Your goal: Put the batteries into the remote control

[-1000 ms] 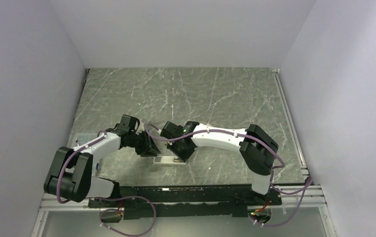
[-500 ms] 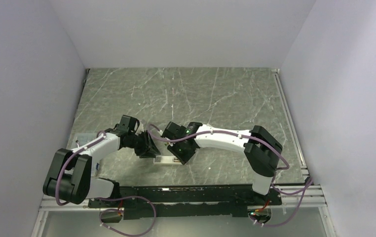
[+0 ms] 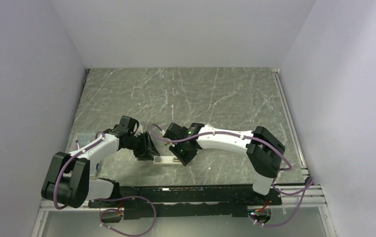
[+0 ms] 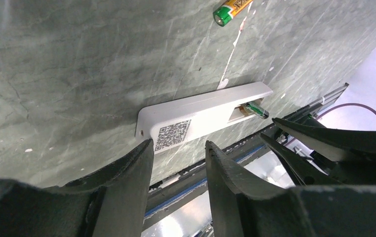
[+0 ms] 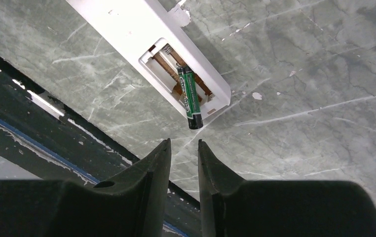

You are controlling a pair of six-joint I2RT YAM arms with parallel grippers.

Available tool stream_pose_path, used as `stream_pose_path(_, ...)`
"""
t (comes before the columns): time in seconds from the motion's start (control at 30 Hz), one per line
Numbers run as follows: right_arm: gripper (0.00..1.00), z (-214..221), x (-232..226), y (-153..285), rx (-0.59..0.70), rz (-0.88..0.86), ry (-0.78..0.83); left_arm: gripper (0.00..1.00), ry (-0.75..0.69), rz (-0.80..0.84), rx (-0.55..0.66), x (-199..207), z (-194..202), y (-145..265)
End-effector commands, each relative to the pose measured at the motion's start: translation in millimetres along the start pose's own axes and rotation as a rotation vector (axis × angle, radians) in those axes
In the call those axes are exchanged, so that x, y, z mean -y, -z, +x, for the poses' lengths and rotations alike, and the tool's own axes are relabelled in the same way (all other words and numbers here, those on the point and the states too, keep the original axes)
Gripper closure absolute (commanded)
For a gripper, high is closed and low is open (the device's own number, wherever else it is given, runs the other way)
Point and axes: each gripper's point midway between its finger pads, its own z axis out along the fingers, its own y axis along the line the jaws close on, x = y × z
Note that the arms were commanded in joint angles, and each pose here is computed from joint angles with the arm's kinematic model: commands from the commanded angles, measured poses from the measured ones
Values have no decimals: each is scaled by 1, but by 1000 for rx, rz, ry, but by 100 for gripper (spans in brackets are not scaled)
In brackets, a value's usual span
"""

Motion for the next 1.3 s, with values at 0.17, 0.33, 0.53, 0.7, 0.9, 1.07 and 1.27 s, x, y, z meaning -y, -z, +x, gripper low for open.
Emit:
stream_pose_path(0.17,70,-11,-7,14,73,-30,-27,50,12,-66,24,-5,-1,8)
stream_pose_path(0.33,71,-13,-9,13,78,-39,-31,51,14,-61,23,-6,-1,5)
stream_pose_path(0.53,73,-15,-10,10,81,-40,-51,59,4,-44,9,-3,-1,-3)
stream_pose_path(0.7,75,-14,-10,7,71,-35,-69,64,-3,-51,-4,-3,0,-9)
stream_pose_path(0.9,77,-11,-4,3,60,-1,-94,65,-11,-58,-6,-2,-1,-11)
stream_pose_path(1.07,78,-12,8,5,61,66,-117,65,-14,-64,-8,-3,-1,-12)
stream_pose_path(1.27,78,-11,18,8,70,103,-148,66,-14,-66,-8,-3,-1,-13)
